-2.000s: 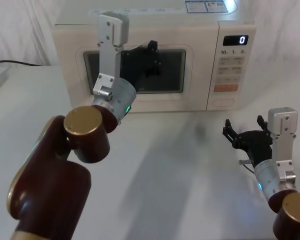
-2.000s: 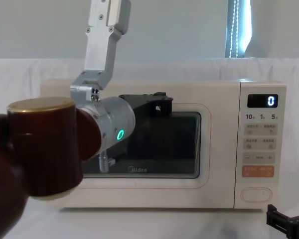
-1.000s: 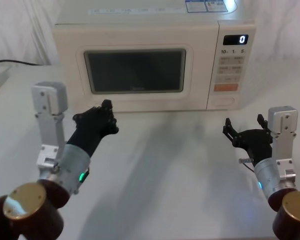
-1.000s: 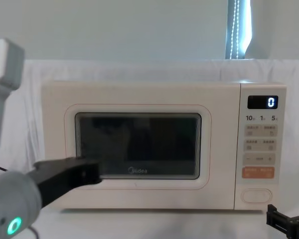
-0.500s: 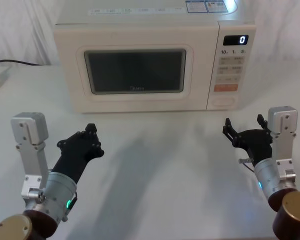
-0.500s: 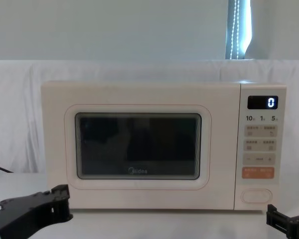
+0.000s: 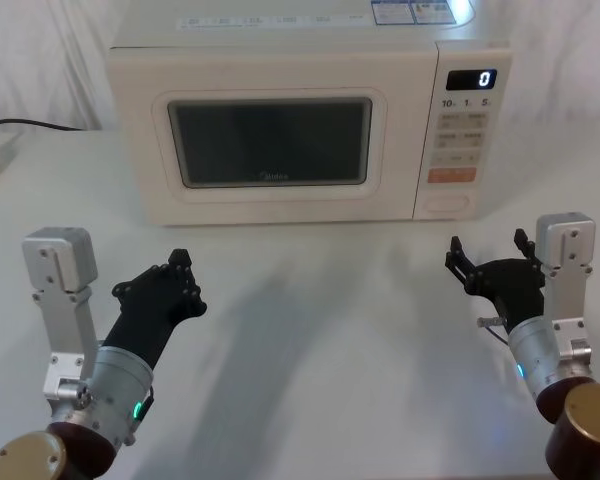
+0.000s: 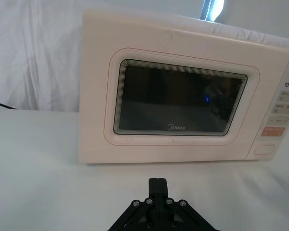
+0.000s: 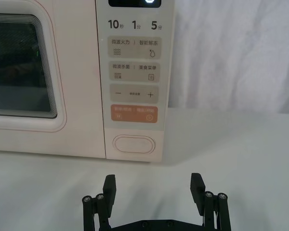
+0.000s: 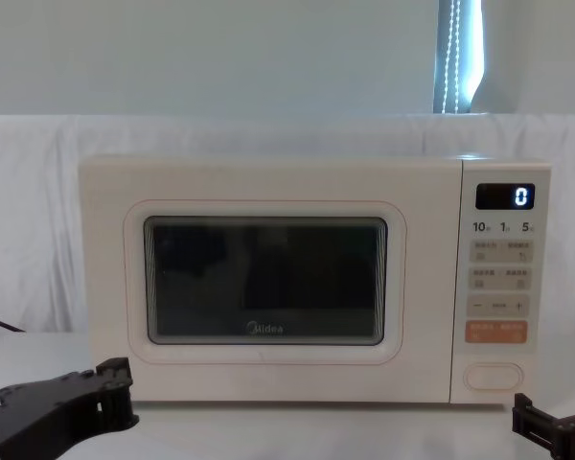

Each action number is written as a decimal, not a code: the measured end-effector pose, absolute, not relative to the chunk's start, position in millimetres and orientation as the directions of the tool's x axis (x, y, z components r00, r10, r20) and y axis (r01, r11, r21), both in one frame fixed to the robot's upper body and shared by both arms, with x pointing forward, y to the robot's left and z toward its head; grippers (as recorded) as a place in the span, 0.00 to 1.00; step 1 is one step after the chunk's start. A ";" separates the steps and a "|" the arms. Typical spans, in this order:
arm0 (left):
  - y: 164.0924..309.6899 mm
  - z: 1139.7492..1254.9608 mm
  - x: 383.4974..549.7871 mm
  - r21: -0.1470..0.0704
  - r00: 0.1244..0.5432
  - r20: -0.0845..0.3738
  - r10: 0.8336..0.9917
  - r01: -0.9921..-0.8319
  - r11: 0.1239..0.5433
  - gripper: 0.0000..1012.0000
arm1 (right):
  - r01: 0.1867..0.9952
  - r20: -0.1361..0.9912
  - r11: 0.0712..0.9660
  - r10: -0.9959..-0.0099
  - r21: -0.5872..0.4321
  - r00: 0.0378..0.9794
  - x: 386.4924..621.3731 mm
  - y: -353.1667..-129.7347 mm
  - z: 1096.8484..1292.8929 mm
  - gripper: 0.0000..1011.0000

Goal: Press the button to open the microwave door with one hand; close the microwave door with the other hand.

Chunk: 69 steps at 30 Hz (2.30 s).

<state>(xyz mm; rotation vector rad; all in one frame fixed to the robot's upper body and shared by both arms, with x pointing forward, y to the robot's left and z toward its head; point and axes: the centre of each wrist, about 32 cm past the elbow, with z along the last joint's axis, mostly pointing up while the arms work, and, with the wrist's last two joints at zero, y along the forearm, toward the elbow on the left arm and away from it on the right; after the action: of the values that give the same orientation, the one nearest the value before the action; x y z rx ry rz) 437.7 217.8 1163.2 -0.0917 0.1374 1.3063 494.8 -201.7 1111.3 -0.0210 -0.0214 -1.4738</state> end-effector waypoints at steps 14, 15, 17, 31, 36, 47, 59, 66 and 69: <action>217.4 1163.3 438.1 0.011 0.259 -0.154 0.953 -0.964 0.264 0.28 | 0.995 0.027 0.097 -0.995 -0.001 0.097 494.8 -201.6 1111.3 0.99; 217.4 1163.4 438.2 0.011 0.260 -0.154 0.953 -0.964 0.264 0.30 | 0.995 0.027 0.097 -0.995 -0.001 0.097 494.8 -201.6 1111.3 0.99; 217.4 1163.4 438.2 0.011 0.260 -0.154 0.953 -0.964 0.265 0.34 | 0.995 0.027 0.097 -0.995 -0.001 0.097 494.8 -201.6 1111.3 0.99; 217.4 1163.6 438.4 0.011 0.261 -0.154 0.953 -0.964 0.266 0.81 | 0.995 0.027 0.097 -0.995 -0.001 0.097 494.8 -201.6 1111.3 0.99; 217.5 1163.6 438.4 0.011 0.261 -0.154 0.953 -0.964 0.266 0.95 | 0.995 0.027 0.097 -0.995 -0.001 0.097 494.8 -201.7 1111.3 0.99; 217.4 1163.6 438.4 0.011 0.261 -0.154 0.953 -0.964 0.266 0.99 | 0.995 0.027 0.097 -0.995 -0.001 0.097 494.8 -201.6 1111.3 0.99; 217.4 1163.6 438.4 0.011 0.261 -0.154 0.953 -0.964 0.266 0.99 | 0.995 0.027 0.097 -0.995 -0.001 0.097 494.8 -201.7 1111.3 0.99; 217.5 1163.6 438.4 0.011 0.261 -0.154 0.953 -0.964 0.266 0.99 | 0.995 0.027 0.097 -0.995 -0.001 0.097 494.8 -201.7 1111.3 0.99; 217.5 1163.6 438.4 0.011 0.261 -0.154 0.953 -0.964 0.266 0.99 | 0.995 0.027 0.097 -0.995 -0.001 0.097 494.8 -201.6 1111.3 0.99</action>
<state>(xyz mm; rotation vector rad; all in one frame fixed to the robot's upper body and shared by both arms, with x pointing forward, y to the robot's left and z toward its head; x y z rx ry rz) 438.4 217.5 1163.6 -0.0913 0.1398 1.2998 494.8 -201.6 1111.3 -0.0210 -0.0214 -1.4739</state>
